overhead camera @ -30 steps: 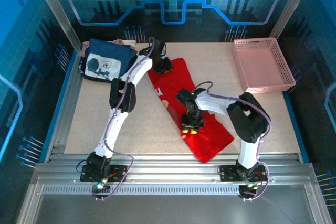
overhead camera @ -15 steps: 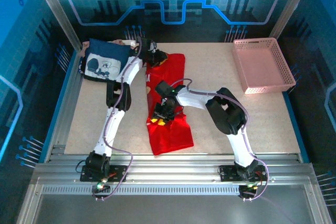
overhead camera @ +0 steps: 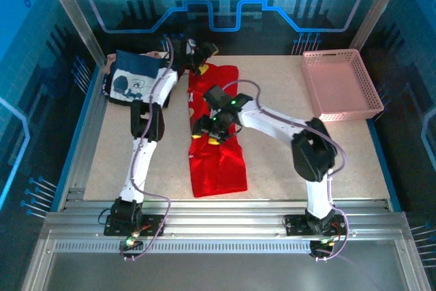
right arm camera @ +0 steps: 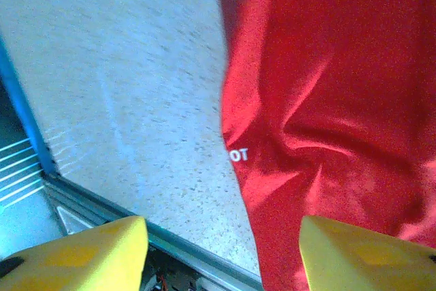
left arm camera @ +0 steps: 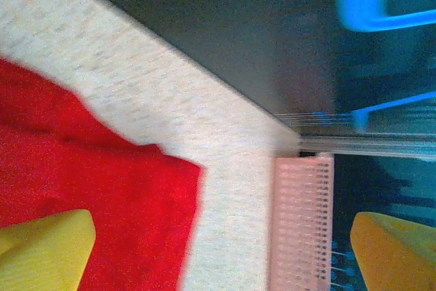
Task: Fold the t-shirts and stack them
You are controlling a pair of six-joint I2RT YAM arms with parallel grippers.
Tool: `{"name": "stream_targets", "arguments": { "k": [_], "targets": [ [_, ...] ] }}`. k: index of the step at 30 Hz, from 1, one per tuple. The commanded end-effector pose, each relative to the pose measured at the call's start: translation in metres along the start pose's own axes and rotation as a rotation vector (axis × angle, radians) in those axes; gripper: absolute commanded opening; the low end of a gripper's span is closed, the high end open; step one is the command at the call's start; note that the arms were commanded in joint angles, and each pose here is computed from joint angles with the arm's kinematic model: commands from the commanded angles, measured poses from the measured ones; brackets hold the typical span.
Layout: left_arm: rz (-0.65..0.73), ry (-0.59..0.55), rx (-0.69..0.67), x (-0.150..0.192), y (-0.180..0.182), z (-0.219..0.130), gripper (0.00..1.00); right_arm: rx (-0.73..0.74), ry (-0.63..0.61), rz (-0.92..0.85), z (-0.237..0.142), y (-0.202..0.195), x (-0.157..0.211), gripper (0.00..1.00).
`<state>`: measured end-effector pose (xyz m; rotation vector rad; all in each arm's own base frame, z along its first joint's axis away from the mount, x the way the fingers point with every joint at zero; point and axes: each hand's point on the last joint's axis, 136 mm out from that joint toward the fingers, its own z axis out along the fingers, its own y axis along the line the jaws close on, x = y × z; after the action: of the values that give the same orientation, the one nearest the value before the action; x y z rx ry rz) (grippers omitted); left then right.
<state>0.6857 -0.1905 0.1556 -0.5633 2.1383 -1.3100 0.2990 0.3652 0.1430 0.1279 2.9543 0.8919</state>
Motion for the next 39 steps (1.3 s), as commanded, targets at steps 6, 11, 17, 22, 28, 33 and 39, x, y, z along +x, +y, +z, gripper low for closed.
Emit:
{"name": "stream_targets", "arguments": {
  "k": [6, 11, 17, 22, 28, 33, 39],
  "targets": [
    [0.277, -0.008, 0.017, 0.035, -0.167, -0.181, 0.99, 0.090, -0.052, -0.153, -0.072, -0.056, -0.015, 0.70],
    [0.190, 0.110, -0.133, 0.139, -0.114, -0.251, 0.98, -0.028, 0.077, -0.223, -0.076, -0.074, 0.028, 0.70],
    [0.058, 0.337, -0.362, 0.314, -0.016, -0.303, 0.88, -0.103, 0.263, -0.185, -0.059, -0.116, 0.112, 0.69],
    [-0.055, 0.401, -0.496, 0.415, 0.065, -0.327, 0.70, -0.105, 0.340, -0.165, -0.029, -0.141, 0.150, 0.68],
    [-0.065, 0.397, -0.591, 0.454, 0.110, -0.326, 0.63, -0.056, 0.377, -0.133, 0.001, -0.165, 0.154, 0.65],
    [-0.064, 0.367, -0.652, 0.457, 0.129, -0.319, 0.59, -0.038, 0.358, -0.123, 0.012, -0.171, 0.147, 0.65],
    [-0.088, 0.288, -0.688, 0.450, 0.147, -0.316, 0.56, -0.028, 0.352, -0.112, 0.024, -0.172, 0.139, 0.62]
  ]
}}
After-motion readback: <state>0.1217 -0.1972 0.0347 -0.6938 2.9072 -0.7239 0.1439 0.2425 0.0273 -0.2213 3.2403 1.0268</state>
